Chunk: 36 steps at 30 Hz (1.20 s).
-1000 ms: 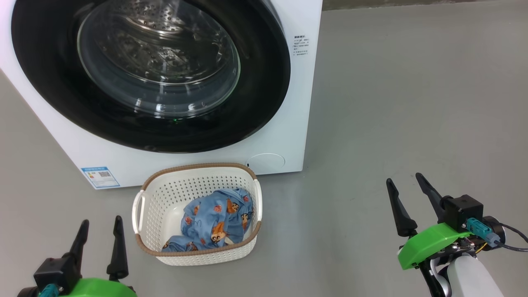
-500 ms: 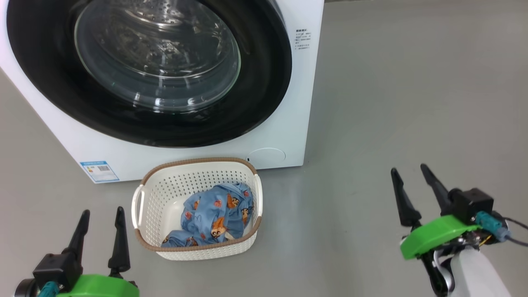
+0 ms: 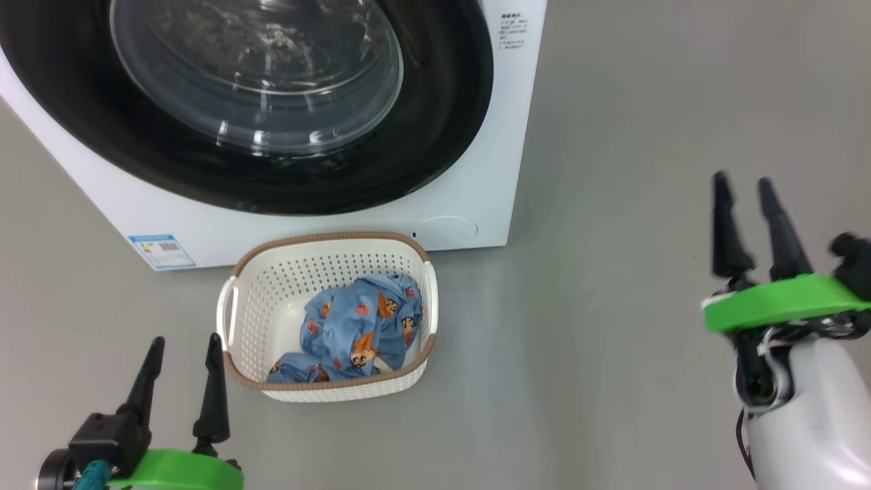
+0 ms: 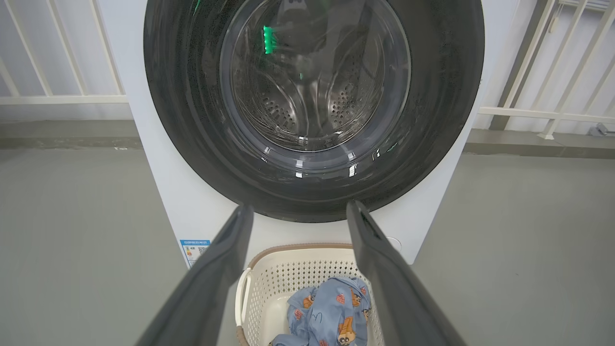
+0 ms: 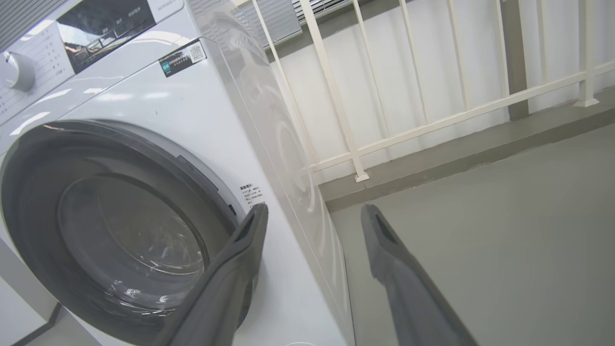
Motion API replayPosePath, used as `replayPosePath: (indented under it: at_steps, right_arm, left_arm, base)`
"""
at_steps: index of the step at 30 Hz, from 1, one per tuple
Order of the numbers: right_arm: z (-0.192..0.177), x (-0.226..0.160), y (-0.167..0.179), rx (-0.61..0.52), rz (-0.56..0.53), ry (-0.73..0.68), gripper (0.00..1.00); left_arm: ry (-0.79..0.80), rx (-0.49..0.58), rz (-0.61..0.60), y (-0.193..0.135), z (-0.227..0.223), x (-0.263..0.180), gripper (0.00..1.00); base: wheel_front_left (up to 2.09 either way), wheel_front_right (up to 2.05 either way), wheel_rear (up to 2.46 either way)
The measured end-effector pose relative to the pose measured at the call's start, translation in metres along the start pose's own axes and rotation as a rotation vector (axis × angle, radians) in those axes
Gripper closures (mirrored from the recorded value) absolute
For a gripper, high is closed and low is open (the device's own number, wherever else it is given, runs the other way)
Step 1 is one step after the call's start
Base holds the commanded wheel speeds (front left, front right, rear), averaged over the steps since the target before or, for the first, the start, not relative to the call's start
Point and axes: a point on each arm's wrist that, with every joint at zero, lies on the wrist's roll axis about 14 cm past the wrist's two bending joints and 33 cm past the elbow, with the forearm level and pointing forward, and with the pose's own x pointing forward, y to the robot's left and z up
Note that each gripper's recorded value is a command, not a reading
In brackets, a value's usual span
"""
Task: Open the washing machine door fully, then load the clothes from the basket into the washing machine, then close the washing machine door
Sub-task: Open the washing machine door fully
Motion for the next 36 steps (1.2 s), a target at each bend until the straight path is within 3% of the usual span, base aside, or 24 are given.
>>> replayPosePath:
  at_steps: [11, 12, 15, 25, 36]
  right_arm:
    - [0.014, 0.046, -0.022, 0.465, -0.110, -0.102, 0.00]
    - [0.014, 0.050, -0.023, 0.500, -0.114, -0.103, 0.09]
    - [0.012, 0.064, -0.026, 0.593, -0.123, -0.100, 0.97]
    - [-0.009, 0.108, -0.016, 0.775, -0.079, 0.032, 1.00]
    - [-0.045, 0.152, 0.035, 0.920, 0.076, 0.315, 1.00]
  left_arm:
    - [0.048, -0.019, -0.002, -0.001, -0.018, 0.005, 0.00]
    - [0.050, -0.020, -0.003, -0.002, -0.019, 0.006, 0.00]
    - [0.060, -0.027, -0.003, -0.002, -0.023, 0.009, 0.00]
    - [0.074, -0.040, -0.001, 0.000, -0.030, 0.019, 0.00]
    - [0.086, -0.060, 0.007, 0.002, -0.038, 0.028, 0.00]
  base:
    - [0.00, 0.00, 0.00]
    - [0.00, 0.00, 0.00]
    - [0.00, 0.00, 0.00]
    - [0.00, 0.00, 0.00]
    - [0.00, 0.00, 0.00]
